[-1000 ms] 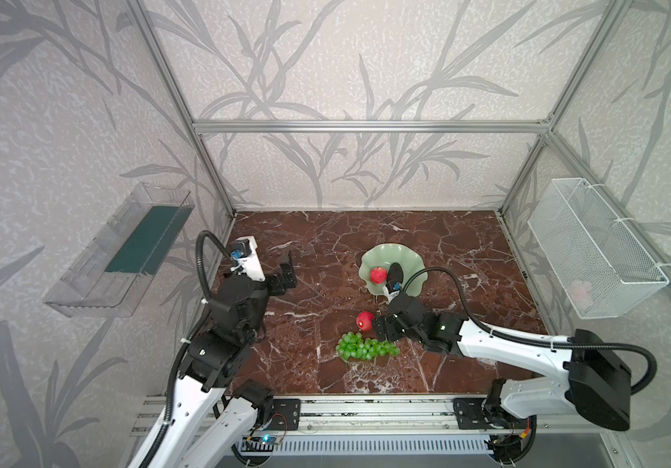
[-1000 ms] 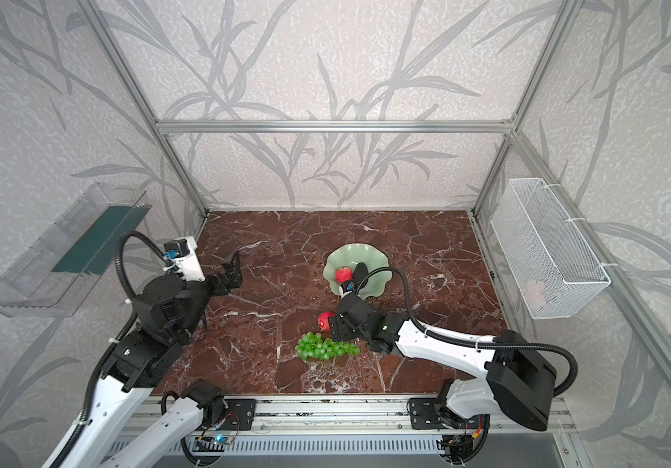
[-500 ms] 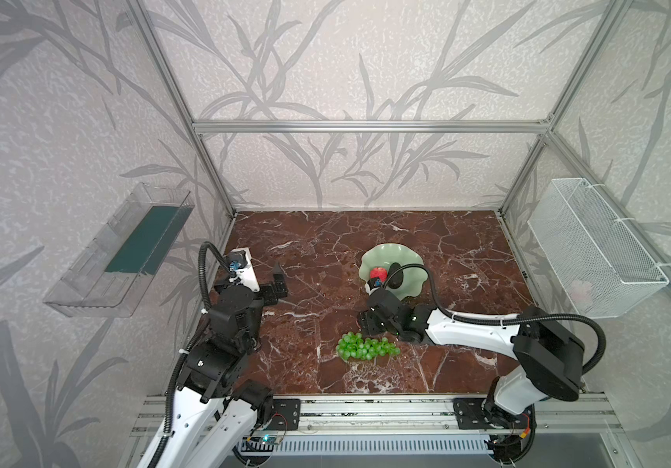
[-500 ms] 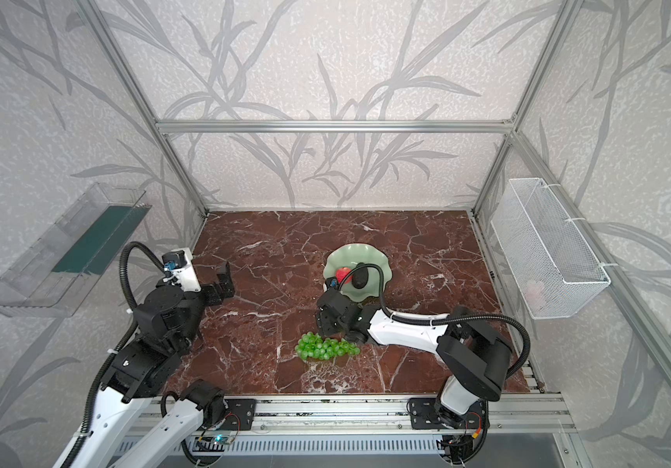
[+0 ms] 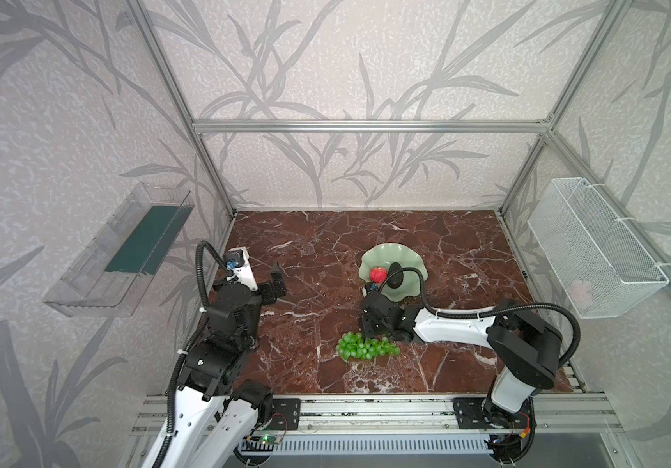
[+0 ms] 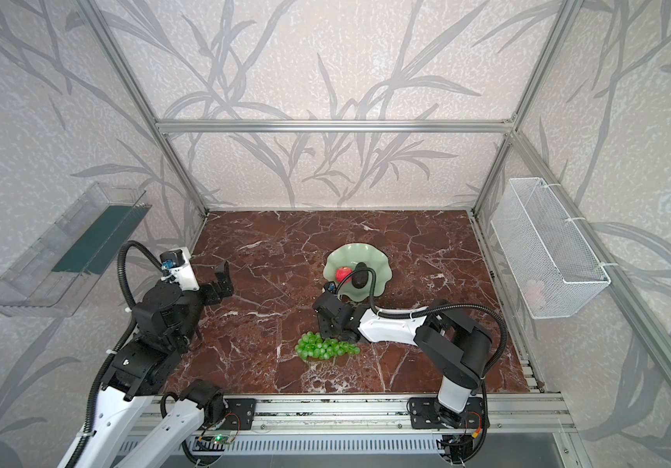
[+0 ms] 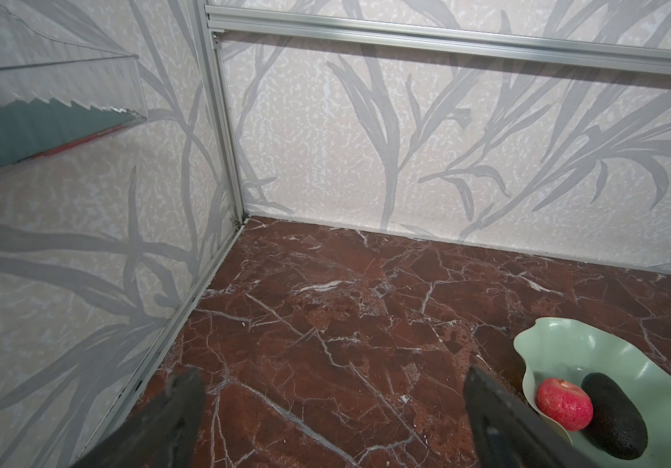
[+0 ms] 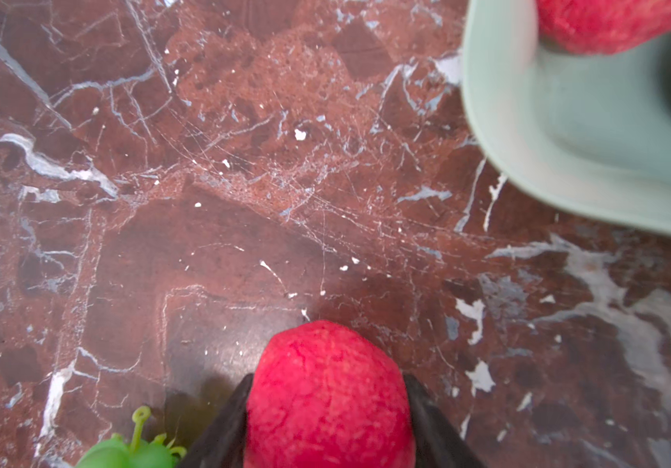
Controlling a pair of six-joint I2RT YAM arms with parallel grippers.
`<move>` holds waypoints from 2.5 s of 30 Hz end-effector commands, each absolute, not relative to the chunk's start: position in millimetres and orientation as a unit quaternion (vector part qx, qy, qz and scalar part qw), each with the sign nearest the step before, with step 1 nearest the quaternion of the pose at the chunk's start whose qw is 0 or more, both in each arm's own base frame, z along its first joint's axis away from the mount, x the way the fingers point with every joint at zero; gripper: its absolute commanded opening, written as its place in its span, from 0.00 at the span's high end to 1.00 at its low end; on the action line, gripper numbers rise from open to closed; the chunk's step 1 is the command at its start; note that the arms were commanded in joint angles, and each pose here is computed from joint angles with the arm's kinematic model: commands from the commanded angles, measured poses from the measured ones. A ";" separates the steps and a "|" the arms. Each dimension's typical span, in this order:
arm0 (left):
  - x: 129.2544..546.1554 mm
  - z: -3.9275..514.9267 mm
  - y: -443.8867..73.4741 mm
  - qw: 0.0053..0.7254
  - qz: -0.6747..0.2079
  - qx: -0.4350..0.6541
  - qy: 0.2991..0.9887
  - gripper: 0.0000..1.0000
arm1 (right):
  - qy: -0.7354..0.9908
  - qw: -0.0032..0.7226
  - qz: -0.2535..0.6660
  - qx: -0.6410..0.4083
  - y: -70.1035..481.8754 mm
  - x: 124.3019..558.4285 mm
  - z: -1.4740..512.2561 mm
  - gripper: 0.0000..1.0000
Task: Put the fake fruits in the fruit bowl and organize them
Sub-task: 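Grasp the second red apple with the right gripper while the left arm withdraws, then carry the second apple into the bowl and open the right gripper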
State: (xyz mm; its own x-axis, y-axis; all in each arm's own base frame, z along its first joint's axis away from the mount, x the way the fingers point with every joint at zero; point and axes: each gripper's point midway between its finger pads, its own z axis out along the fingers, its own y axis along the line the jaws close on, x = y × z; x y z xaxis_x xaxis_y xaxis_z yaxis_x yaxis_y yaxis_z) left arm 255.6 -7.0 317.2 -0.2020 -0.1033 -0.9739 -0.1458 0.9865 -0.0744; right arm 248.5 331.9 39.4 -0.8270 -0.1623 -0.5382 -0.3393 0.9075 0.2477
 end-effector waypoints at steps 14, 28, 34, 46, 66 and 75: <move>257.1 310.6 -6.9 0.615 0.008 -0.085 0.784 0.01 | 0.898 0.360 0.205 -0.147 311.0 254.1 150.7 0.60; 257.4 309.3 -4.7 0.614 0.009 -0.091 0.784 0.01 | 0.904 0.397 0.138 -0.077 198.4 326.4 173.7 0.60; 259.1 307.3 -5.3 0.611 0.009 -0.091 0.786 0.01 | 0.915 0.381 0.115 -0.067 183.1 357.2 152.7 0.60; 261.5 303.7 -6.0 0.606 0.007 -0.092 0.790 0.01 | 0.927 0.361 0.088 -0.047 172.4 401.8 116.3 0.60; 261.9 301.1 -4.1 0.603 0.006 -0.097 0.792 0.01 | 0.942 0.326 0.064 -0.040 169.0 424.8 78.8 0.42; 261.3 301.9 -3.5 0.605 0.005 -0.099 0.790 0.01 | 0.922 0.373 0.091 -0.044 170.6 421.8 143.7 0.26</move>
